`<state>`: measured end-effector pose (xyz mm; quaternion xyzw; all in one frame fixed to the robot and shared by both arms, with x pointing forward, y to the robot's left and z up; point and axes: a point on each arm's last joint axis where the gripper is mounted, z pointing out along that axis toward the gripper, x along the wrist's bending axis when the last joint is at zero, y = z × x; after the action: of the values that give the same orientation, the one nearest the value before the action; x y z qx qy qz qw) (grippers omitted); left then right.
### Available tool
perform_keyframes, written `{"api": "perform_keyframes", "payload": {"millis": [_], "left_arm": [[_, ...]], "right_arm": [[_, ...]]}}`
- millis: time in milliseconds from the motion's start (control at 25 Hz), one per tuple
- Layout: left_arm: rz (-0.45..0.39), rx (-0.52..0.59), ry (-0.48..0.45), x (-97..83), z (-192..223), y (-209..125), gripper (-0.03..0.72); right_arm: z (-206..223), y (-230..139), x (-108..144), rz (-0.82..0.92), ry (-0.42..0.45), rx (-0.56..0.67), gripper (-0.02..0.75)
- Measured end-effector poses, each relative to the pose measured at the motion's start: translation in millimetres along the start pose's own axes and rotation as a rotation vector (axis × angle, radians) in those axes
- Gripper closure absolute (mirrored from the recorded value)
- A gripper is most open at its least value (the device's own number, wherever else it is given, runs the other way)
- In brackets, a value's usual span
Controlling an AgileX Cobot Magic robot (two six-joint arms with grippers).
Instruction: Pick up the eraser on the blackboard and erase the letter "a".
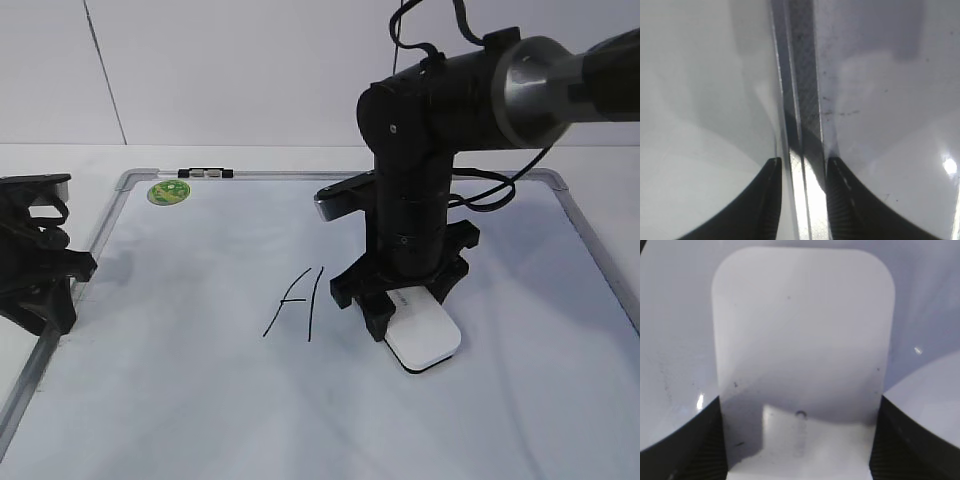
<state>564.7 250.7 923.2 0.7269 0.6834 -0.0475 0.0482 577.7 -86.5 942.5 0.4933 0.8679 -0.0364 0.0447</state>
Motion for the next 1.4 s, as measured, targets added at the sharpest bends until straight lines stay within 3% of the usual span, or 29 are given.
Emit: {"api": "perform_keyframes", "payload": {"millis": [280, 480, 840, 1400], "left_arm": [[0.000, 0.000, 0.000, 0.0, 0.0, 0.0, 0.463], [0.000, 0.000, 0.000, 0.0, 0.0, 0.0, 0.463], [0.001, 0.000, 0.001, 0.1, 0.0, 0.0, 0.462], [0.002, 0.000, 0.003, 0.3, 0.0, 0.0, 0.462]], "right_arm": [[-2.3, -0.3, -0.9, 0.004, 0.000, -0.006, 0.214], [-20.5, -4.8, -15.6, 0.059, -0.017, -0.047, 0.215], [-20.1, -18.4, -80.7, 0.246, -0.008, 0.023, 0.215], [-11.4, -38.9, -151.4, 0.440, 0.021, 0.052, 0.215]]}}
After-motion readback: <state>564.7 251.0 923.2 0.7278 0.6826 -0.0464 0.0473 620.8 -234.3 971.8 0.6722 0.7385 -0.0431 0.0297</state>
